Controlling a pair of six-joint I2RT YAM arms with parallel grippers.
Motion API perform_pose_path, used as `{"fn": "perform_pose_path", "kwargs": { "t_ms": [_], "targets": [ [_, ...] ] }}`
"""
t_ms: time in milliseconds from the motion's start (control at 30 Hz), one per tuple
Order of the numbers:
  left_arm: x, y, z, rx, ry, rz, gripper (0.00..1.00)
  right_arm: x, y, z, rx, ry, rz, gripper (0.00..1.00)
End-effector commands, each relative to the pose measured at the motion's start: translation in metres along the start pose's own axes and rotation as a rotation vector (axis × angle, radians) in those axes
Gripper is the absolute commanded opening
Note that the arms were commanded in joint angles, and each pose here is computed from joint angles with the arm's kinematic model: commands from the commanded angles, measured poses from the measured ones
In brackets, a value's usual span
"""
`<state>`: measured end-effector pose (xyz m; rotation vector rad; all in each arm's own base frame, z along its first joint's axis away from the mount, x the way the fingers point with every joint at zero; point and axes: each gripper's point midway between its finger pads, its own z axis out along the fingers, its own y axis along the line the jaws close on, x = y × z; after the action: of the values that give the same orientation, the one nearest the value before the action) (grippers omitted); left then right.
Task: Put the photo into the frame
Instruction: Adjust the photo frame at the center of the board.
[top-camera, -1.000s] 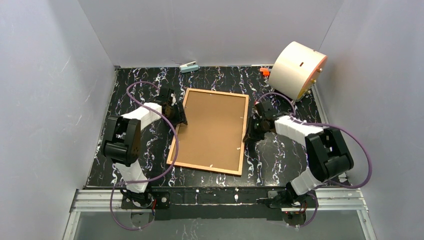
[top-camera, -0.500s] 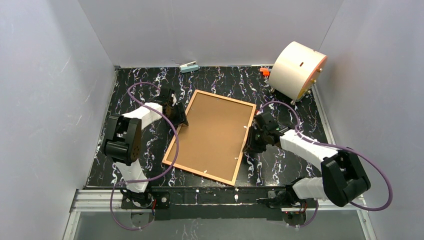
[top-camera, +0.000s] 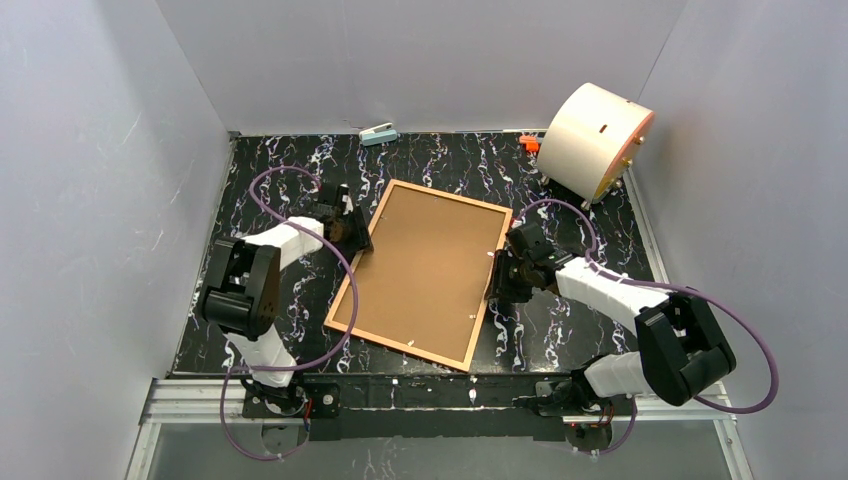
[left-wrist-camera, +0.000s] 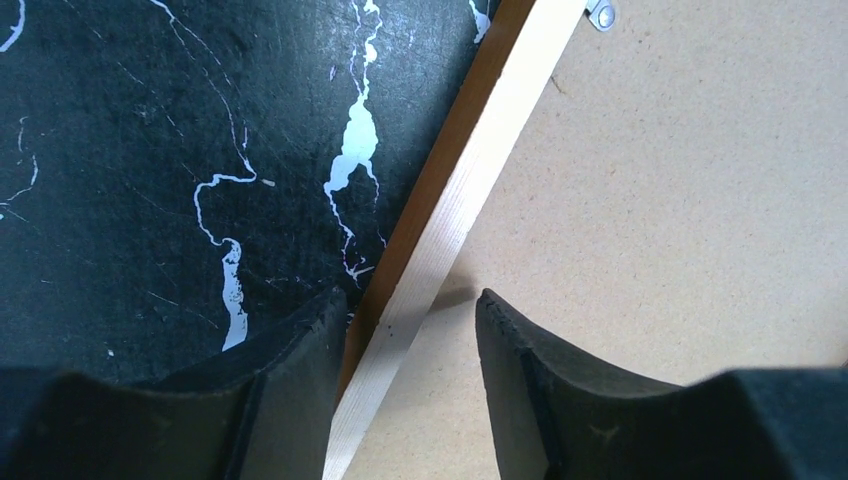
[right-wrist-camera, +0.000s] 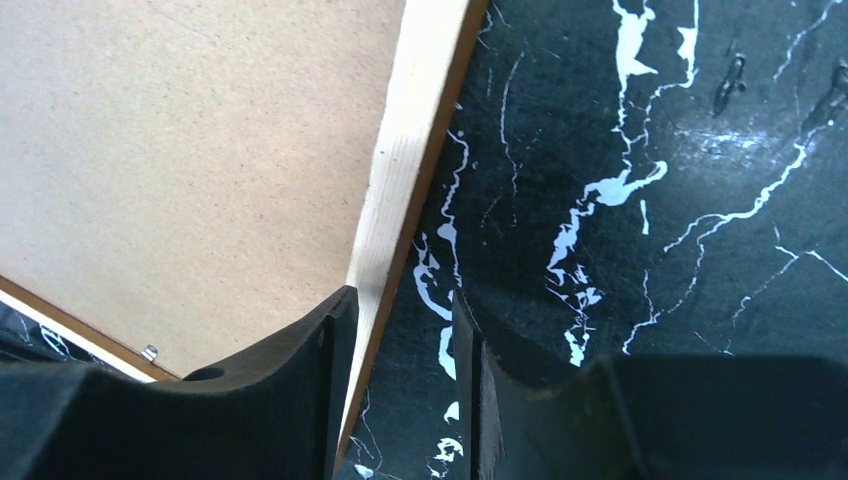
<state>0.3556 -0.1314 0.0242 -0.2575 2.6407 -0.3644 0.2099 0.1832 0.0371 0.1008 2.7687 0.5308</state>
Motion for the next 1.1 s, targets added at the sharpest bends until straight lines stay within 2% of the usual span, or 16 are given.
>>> {"fn": "perform_pose_path", "kwargs": {
  "t_ms": [0, 233, 433, 1067],
  "targets": [
    [0.008, 0.013, 0.005, -0.030, -0.033, -0.006, 0.47, -0.007, 0.005, 0.004, -0.032, -0.027, -0.035, 0.48],
    [0.005, 0.007, 0.005, -0.002, -0.061, -0.046, 0.41, -0.007, 0.008, 0.008, -0.048, -0.018, -0.038, 0.42],
    [0.008, 0.004, -0.003, 0.017, -0.069, -0.076, 0.40, -0.010, 0.012, 0.012, -0.050, -0.004, -0.026, 0.40],
    [0.012, 0.006, -0.010, 0.013, -0.075, -0.102, 0.39, -0.021, 0.014, 0.018, -0.027, -0.010, -0.046, 0.40]
  ]
}}
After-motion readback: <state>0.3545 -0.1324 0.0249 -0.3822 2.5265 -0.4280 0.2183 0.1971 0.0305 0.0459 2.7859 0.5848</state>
